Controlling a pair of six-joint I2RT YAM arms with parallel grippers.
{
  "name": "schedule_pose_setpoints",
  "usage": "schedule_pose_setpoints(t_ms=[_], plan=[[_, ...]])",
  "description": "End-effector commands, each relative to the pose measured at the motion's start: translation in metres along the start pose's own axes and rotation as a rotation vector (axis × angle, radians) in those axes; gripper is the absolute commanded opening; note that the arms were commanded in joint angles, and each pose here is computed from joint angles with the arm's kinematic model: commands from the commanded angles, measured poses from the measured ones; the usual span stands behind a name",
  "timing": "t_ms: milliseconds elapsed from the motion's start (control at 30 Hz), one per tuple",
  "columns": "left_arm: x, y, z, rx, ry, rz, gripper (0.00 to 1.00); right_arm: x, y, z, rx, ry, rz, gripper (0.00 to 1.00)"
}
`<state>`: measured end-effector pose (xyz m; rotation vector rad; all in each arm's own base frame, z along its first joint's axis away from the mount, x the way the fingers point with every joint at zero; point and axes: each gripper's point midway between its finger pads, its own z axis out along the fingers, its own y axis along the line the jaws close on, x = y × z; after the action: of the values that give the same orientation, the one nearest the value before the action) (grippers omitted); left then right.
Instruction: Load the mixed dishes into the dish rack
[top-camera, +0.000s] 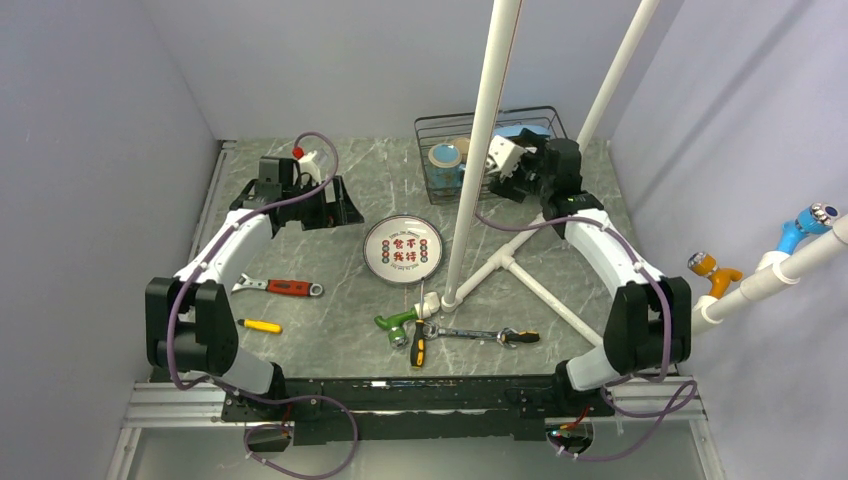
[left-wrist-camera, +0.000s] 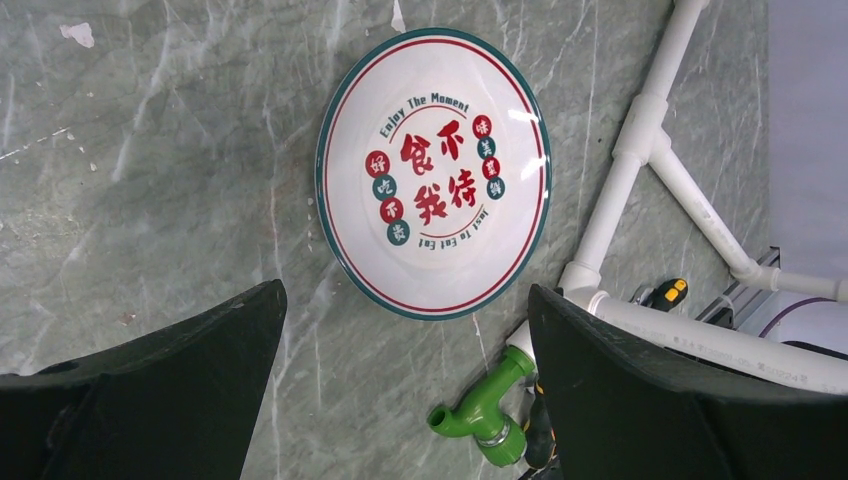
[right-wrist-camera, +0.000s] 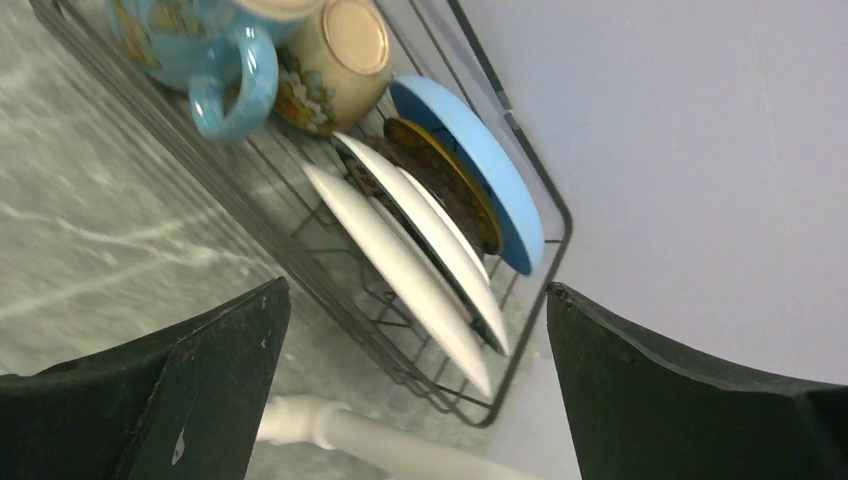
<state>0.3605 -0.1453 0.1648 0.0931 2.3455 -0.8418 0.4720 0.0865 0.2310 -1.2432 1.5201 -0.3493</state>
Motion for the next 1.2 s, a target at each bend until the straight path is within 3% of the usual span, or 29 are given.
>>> schedule_pose_setpoints(t_ms=[0,167,267,333,767,1167], plan=[[-0.005,-0.006,0.0,0.038,-0.019,0.007,0.96,-0.038,-0.012,-0.014,0.092,-0.171,0.397,1.0],[-0.005,-0.006,-0.003,0.031,-0.024,0.012,0.96,-0.02,-0.007,0.003,0.168,-0.031,0.93,1.0],[-0.003,-0.004,-0.002,0.022,-0.014,0.007,0.96,-0.017,0.017,0.014,0.112,0.047,1.112,1.0],[-0.001,0.001,0.001,0.006,0.006,-0.002,0.96,-0.024,0.03,0.015,0.107,0.021,1.182,1.0],[0.042,0.028,0.049,0.025,0.215,-0.171,0.85,-0.031,0.089,0.008,-0.039,0.196,1.402,1.0],[0.077,0.032,0.086,0.041,0.319,-0.231,0.69,-0.028,0.101,-0.016,-0.03,0.157,1.4,1.0]])
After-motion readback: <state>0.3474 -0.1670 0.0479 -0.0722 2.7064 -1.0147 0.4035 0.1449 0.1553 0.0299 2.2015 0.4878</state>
